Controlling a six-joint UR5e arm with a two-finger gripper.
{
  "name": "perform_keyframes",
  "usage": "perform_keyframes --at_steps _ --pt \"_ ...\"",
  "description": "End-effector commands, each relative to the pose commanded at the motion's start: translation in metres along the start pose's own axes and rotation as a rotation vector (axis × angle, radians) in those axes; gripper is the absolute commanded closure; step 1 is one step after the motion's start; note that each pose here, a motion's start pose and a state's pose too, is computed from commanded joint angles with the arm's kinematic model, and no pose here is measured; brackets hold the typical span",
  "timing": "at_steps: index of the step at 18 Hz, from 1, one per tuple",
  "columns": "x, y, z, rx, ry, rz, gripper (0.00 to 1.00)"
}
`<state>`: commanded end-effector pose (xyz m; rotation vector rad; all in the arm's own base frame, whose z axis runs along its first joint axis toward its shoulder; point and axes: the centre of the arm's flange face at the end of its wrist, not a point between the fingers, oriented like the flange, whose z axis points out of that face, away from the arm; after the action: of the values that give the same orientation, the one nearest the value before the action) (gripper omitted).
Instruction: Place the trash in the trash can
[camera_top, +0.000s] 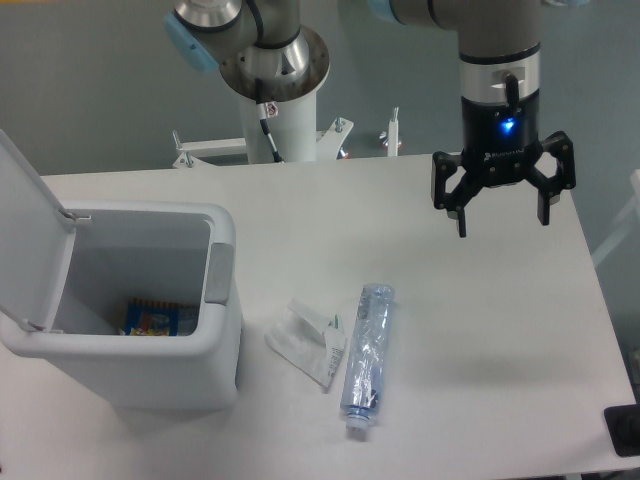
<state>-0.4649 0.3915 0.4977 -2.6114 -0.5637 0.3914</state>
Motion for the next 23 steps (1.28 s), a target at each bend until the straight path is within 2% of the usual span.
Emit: perform_keyframes --at_steps 8,12,18,23 --pt "0.003 -0.001 0.004 0.012 -0.003 0.012 0.00" --pt "0.007 -0.001 0.024 -0.001 0.011 0.014 0.00" --pt "0.052 0.014 0.057 -0.036 0.065 0.052 0.00" --pt "0.102 0.036 0.092 -0.105 0.147 0.093 0.00"
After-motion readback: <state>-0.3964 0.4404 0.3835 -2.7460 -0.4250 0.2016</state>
